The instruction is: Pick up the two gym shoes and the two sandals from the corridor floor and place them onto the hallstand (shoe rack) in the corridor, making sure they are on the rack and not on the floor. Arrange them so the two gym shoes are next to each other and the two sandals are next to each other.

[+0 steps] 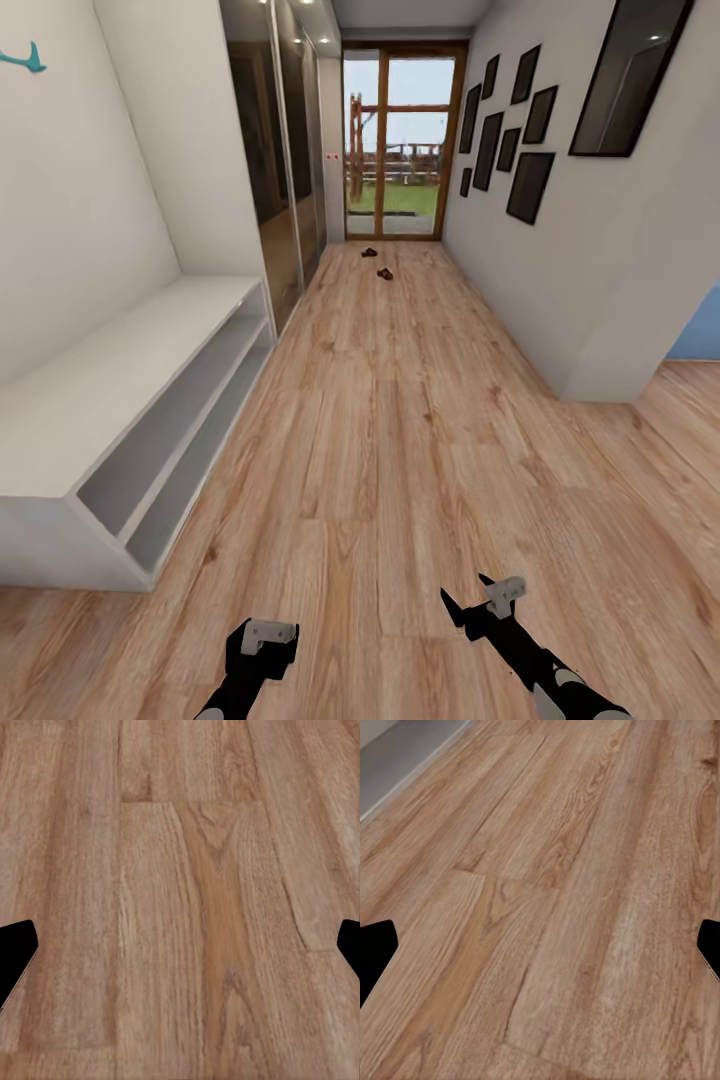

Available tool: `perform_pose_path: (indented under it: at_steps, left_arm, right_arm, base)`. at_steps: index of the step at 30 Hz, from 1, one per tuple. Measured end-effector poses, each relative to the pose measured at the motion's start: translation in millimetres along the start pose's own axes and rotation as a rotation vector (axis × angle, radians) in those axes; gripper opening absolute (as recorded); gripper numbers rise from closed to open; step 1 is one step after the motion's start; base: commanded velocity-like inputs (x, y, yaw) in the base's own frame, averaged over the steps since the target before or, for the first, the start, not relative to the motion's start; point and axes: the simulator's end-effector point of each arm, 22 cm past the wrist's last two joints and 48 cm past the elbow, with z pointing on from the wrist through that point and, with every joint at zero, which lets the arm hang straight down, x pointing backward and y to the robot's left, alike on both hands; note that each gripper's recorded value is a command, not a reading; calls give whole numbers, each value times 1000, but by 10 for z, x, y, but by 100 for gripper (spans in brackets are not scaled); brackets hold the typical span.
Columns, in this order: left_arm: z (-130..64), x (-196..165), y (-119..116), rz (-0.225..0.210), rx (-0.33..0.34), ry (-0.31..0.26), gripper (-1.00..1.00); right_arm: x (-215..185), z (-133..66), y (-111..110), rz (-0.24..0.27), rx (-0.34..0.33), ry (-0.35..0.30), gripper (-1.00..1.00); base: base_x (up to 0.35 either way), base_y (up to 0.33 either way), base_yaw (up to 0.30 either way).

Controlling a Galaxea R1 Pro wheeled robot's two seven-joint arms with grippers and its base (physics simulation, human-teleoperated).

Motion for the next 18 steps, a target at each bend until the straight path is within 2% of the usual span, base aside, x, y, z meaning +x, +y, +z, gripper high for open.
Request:
perform_pose_path:
  at_steps: [18]
  left_arm:
    - [0, 0, 1, 0, 0, 0, 100]
  right_arm:
    - [-1, 0, 0, 0, 0, 0, 100]
  base:
    - [337, 0, 0]
